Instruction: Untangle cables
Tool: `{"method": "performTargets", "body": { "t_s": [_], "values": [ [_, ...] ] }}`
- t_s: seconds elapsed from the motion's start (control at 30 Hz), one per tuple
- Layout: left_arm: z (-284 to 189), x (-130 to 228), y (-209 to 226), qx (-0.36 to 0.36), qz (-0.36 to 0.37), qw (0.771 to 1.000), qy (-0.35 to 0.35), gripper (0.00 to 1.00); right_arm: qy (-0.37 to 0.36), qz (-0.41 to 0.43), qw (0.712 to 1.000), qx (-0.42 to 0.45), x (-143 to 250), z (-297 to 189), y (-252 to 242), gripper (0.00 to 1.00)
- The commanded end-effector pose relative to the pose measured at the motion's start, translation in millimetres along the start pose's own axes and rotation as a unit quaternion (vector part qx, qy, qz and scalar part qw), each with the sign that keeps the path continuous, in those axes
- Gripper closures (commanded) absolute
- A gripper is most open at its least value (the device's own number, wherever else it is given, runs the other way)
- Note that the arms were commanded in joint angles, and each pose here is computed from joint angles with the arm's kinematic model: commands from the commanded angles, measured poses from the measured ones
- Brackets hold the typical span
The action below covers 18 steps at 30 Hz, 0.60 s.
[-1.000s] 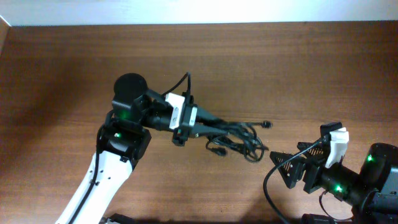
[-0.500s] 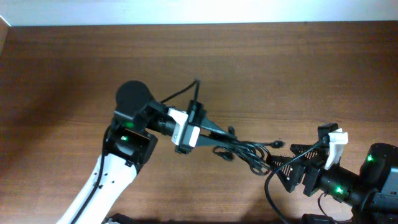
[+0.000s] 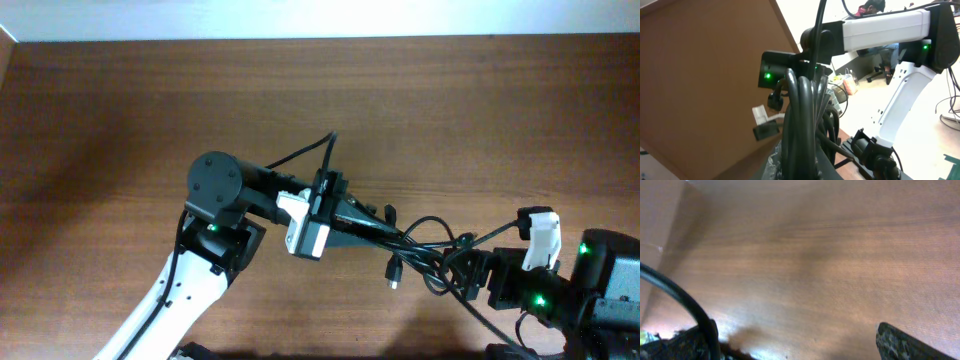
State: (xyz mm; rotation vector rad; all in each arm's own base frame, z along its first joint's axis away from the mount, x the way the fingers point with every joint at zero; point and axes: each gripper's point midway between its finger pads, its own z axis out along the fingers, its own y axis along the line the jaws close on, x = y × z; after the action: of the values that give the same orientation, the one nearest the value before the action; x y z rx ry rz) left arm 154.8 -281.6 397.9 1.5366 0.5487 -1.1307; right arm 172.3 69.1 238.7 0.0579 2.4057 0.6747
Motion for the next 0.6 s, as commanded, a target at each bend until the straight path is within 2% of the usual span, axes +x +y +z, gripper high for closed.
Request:
{"method": "performTargets", "body": {
  "t_s": [0.0, 0.2, 0.43, 0.57],
  "values": [
    [-8.8, -8.1, 4.7, -0.012, -0.007, 1.0, 0.005, 1.0, 0.02, 0.008, 0.998, 0.061, 3.5, 4.1, -23.8, 0.01],
    [-37.6, 0.5, 23.2, -0.063, -0.08, 0.994, 0.027, 1.0, 0.042, 0.024, 0.997, 0.065, 8.9, 7.8, -27.3, 0.01],
    [-42.0, 3.1, 25.7, -0.071, -0.089, 0.993, 0.031, 1.0, 0.077, 0.068, 0.992, 0.071, 17.9, 13.4, -31.7, 0.01],
    [-52.7, 15.3, 35.1, -0.106, -0.133, 0.985, 0.041, 1.0, 0.083, 0.114, 0.987, 0.075, 20.0, 14.8, -32.7, 0.01]
  ]
}}
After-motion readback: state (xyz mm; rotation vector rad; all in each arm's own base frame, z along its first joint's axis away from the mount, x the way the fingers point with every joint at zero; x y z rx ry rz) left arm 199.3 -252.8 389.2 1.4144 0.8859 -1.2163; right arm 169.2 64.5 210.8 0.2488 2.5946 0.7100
